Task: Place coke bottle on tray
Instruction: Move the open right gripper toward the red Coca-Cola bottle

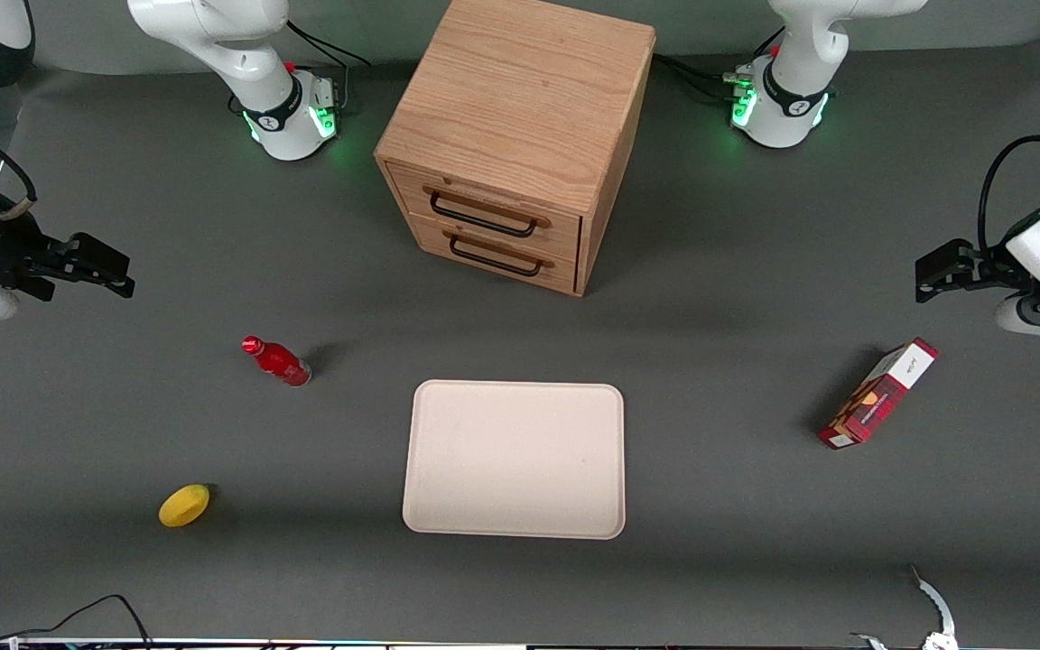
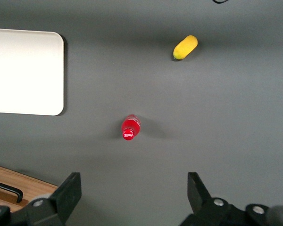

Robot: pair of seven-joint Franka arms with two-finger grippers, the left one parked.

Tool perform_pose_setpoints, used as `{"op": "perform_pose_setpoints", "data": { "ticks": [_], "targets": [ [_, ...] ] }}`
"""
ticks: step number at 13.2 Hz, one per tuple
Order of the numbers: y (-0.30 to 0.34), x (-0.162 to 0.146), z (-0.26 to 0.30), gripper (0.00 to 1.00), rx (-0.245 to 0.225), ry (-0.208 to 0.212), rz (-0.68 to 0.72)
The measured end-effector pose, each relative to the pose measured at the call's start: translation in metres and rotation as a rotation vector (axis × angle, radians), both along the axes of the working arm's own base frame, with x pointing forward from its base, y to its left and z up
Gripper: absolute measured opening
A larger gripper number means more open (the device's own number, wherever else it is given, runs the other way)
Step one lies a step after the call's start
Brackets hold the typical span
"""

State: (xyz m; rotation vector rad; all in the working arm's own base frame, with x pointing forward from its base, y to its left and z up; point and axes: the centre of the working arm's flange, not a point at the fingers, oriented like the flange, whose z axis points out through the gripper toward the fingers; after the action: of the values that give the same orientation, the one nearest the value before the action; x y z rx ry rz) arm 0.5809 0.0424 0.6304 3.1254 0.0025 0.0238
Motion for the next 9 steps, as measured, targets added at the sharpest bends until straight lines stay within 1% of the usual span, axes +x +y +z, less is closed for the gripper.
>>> {"op": "perform_pose_setpoints", "data": {
  "ticks": [5,9],
  "targets": [
    [0.012,0.01,-0.019,1.0,0.008,0.028,0.014],
    [0.018,0.034,-0.064,1.0,0.016,0.044,0.022]
  ]
}}
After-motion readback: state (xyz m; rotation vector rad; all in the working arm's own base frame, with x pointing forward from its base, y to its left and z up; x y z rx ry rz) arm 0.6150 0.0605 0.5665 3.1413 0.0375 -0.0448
